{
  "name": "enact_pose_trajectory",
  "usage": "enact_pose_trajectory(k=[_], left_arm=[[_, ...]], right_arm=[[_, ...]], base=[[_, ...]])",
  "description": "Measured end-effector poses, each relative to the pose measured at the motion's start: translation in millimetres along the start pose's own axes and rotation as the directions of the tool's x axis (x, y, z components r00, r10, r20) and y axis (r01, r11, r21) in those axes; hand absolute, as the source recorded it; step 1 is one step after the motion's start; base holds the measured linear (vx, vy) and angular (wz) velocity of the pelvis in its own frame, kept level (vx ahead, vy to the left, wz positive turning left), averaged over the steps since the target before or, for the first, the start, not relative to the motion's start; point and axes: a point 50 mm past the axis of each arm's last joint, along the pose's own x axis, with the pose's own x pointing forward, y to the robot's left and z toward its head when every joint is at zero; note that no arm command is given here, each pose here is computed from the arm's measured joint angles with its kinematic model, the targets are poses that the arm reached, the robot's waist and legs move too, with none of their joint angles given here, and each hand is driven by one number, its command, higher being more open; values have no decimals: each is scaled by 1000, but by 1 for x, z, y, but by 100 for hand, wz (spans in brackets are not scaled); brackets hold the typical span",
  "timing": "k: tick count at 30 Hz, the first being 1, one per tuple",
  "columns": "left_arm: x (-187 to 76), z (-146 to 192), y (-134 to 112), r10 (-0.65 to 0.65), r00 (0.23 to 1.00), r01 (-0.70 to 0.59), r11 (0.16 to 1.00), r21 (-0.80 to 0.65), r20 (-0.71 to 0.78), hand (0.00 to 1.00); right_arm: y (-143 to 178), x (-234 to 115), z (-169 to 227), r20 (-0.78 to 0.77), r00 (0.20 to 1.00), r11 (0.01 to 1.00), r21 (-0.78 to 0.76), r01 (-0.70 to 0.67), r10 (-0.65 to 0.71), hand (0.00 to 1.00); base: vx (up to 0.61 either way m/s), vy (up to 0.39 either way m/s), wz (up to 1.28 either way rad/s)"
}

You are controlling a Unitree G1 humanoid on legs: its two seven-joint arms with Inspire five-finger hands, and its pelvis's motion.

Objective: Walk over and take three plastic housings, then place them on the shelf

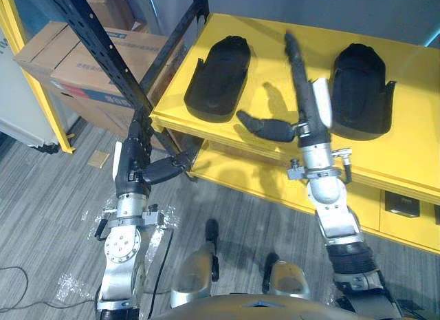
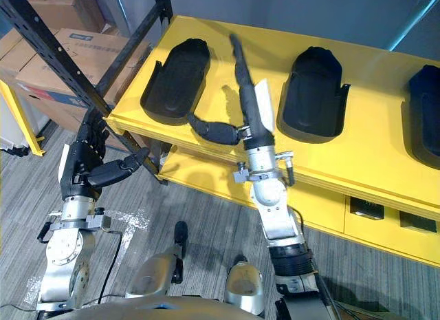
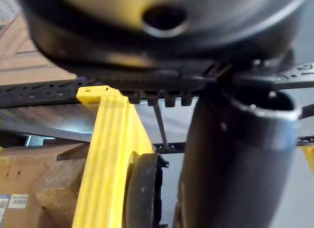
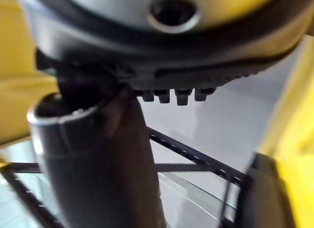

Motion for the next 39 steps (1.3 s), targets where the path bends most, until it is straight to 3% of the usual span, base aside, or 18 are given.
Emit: enact_pose_trajectory(k=[5, 12, 16, 22, 30, 39], left_arm=[[-1, -9, -1, -13, 999, 13, 1000, -2, -37, 100], [-3, -21, 1, -25, 994, 26, 1000, 2, -109, 100], [-7, -29, 2, -25, 988, 26, 1000, 4, -154, 100], [-18, -39, 7, 2, 975, 1, 1000, 14, -221, 100], [-29, -51, 6, 5, 957, -2, 1000, 11, -289, 100], [-32, -52, 3, 29, 954, -40, 999, -31, -299, 100]], right_arm=[[11, 16, 31, 221, 954, 978, -89, -187, 202, 100], [42, 24, 26, 214, 847, 871, -186, -454, 487, 100], [53, 33, 13, 142, 831, 839, -191, -509, 537, 100], [56, 43, -26, -76, 888, 862, -217, -458, 453, 100], [51, 47, -56, -226, 915, 848, -351, -397, 335, 100], [43, 55, -66, -263, 936, 860, -391, -327, 236, 100]], base=[[1, -4, 0], [8, -2, 18], [15, -3, 16], [17, -4, 14], [13, -31, 8], [-11, -29, 3]])
